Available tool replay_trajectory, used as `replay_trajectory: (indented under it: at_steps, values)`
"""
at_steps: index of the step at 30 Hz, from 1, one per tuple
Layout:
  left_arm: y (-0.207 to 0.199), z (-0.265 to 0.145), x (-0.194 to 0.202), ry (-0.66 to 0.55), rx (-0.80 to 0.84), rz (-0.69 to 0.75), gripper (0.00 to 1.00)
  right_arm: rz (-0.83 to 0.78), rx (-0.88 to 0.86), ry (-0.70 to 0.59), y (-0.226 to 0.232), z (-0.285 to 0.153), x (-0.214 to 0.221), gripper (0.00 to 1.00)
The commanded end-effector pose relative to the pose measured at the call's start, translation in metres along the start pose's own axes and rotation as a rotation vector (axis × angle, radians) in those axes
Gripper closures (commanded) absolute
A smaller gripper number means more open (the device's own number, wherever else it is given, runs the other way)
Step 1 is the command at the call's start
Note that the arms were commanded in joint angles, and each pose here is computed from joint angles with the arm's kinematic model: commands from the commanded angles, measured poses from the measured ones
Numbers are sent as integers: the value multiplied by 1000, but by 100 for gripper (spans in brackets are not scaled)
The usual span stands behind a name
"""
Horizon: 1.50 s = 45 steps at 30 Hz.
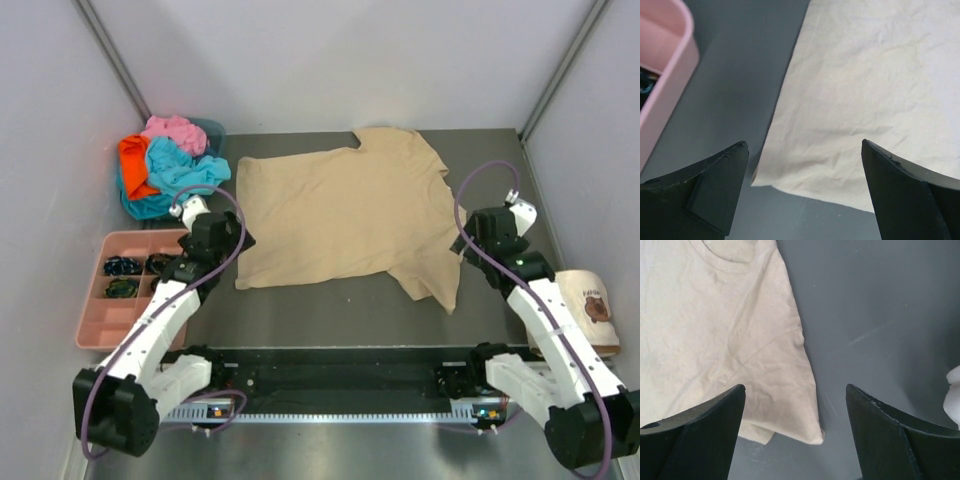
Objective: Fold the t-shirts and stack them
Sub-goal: Flatten out the tshirt
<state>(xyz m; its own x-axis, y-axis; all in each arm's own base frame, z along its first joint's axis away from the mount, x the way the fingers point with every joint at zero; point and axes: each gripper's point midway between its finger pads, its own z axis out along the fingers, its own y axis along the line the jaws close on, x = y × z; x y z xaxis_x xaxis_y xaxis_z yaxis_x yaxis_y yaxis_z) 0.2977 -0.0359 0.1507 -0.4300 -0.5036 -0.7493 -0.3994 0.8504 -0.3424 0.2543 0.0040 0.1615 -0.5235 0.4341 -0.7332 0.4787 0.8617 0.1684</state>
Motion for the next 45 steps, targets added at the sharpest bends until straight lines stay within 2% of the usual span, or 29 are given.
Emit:
replay_trajectory:
  at_steps: [1,9,10,12,14,15,17,21,22,26,27,28,29,30,31,32,45]
  values:
    - [-26,18,-8,-45,94,17,1,28,-45,-72,17,12,-15,19]
    - [-36,36,-12,-53,92,35,1,37,-58,-151,64,56,-58,19]
    - [-36,35,-13,-57,91,41,1,42,-86,-198,77,55,-80,19]
    - [-36,36,-13,-59,90,45,1,20,-60,-204,87,75,-87,18]
    - [-35,36,-14,-62,86,51,1,15,-87,-274,105,83,-122,18]
    - [-35,36,-13,-60,86,53,1,-9,-73,-251,111,104,-119,16]
    - [-37,35,-14,-59,95,57,1,-35,-127,-304,130,110,-156,14]
    - [-34,34,-14,-63,88,61,1,-125,-208,-257,150,165,-181,14]
    - [-33,33,-15,-65,84,64,1,-178,-275,-219,166,186,-180,13]
    - [-27,32,-12,-70,72,61,1,-290,-371,-72,175,240,-165,13]
    - [-27,31,-11,-68,75,57,1,-287,-354,-47,161,256,-168,13]
    - [-26,31,-9,-65,75,54,1,-298,-390,-74,171,256,-188,13]
    - [-25,32,-6,-58,70,54,1,-308,-387,0,167,283,-165,14]
    - [-25,32,-4,-52,71,51,1,-310,-382,49,160,290,-158,14]
    - [-25,31,-4,-51,74,43,1,-314,-400,34,166,289,-171,14]
    - [-23,32,-1,-45,68,45,1,-316,-396,75,162,302,-157,14]
    - [-16,36,4,-45,41,38,1,-347,-484,202,164,314,-110,15]
